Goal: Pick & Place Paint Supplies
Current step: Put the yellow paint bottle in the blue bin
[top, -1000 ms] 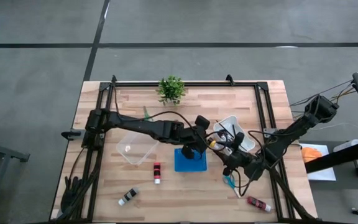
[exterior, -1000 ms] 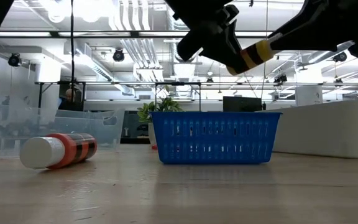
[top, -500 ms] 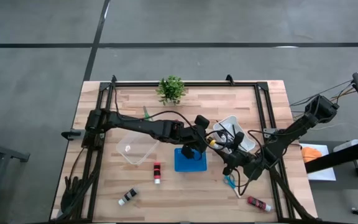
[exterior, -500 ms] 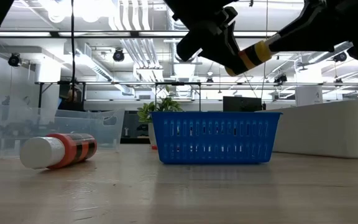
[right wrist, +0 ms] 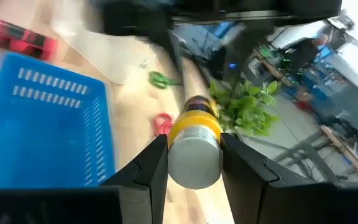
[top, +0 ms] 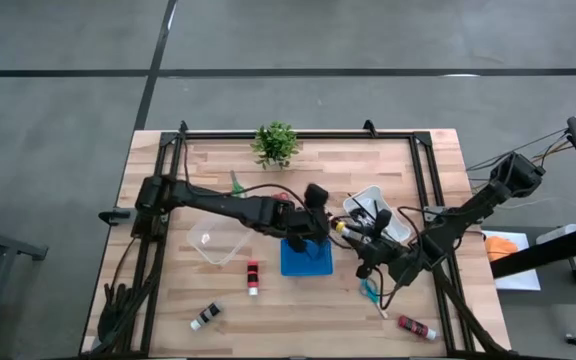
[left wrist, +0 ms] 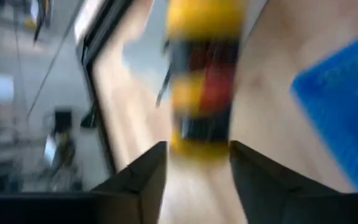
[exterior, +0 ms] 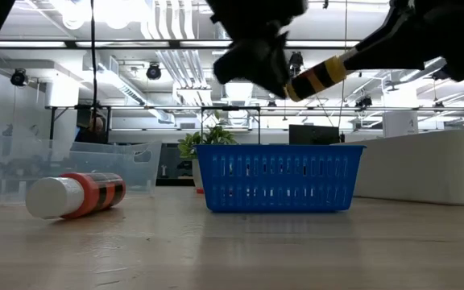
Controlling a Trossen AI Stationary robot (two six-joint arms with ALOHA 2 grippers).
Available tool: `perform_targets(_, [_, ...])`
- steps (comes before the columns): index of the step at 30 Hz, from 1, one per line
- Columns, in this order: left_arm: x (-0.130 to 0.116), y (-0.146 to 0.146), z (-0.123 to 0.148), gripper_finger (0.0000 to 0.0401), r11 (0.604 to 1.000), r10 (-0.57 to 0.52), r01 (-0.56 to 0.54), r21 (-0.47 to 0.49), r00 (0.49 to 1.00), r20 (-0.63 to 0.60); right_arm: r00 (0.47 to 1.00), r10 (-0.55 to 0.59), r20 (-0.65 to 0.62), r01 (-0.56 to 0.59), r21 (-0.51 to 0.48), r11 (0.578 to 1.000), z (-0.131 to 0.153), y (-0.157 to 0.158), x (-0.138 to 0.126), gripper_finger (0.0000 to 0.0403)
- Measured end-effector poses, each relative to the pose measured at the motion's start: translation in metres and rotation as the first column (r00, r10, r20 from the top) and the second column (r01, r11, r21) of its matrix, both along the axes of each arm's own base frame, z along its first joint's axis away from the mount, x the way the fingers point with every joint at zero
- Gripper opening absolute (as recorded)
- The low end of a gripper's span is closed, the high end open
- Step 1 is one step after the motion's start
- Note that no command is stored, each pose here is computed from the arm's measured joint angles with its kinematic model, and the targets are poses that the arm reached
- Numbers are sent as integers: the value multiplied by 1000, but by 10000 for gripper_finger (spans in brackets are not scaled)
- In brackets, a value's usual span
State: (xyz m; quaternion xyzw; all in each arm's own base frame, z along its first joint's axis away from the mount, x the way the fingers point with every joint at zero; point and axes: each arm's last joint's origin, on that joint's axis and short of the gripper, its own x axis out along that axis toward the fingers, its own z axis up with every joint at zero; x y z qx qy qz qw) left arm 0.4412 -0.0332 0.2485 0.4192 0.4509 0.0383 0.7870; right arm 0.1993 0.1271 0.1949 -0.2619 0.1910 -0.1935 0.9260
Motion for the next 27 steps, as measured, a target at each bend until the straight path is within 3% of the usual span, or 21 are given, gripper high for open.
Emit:
perform_targets(2, [-8, 5, 5, 221, 998, 55, -54, 38, 998, -30, 1000, 30, -9, -30, 15, 999, 0, 2, 0, 112])
perform_targets(7, [-28, 6, 16, 312, 993, 120, -118, 26, 987, -103, 1000, 17, -6, -17, 10, 1000, -1, 1, 0, 112])
perform_targets(10, [-50, 8, 26, 351, 976, 219, -215, 42, 961, -168, 1000, 17, -1, -17, 20, 1000, 0, 1, 0, 112])
perform_targets(14, [-88, 16, 49, 379, 898, 440, -437, 59, 882, -168, 1000, 22, 1, -22, 32, 999, 1, 2, 1, 112])
perform_targets(18, [-129, 13, 77, 384, 801, 582, -590, -101, 807, -97, 999, 53, 3, -53, 70, 996, 8, 2, 7, 112])
perform_targets(22, [-168, 5, 94, 384, 796, 569, -537, -279, 821, 41, 993, 117, -13, -114, 129, 985, 22, -2, 20, 112])
perform_targets(25, [-194, -4, 99, 384, 815, 516, -409, -410, 835, 192, 991, 125, -44, -116, 163, 980, 35, -6, 29, 112])
perform_targets(27, [-211, -8, 101, 384, 816, 488, -298, -495, 814, 315, 991, 119, -56, -106, 200, 974, 46, -9, 34, 112])
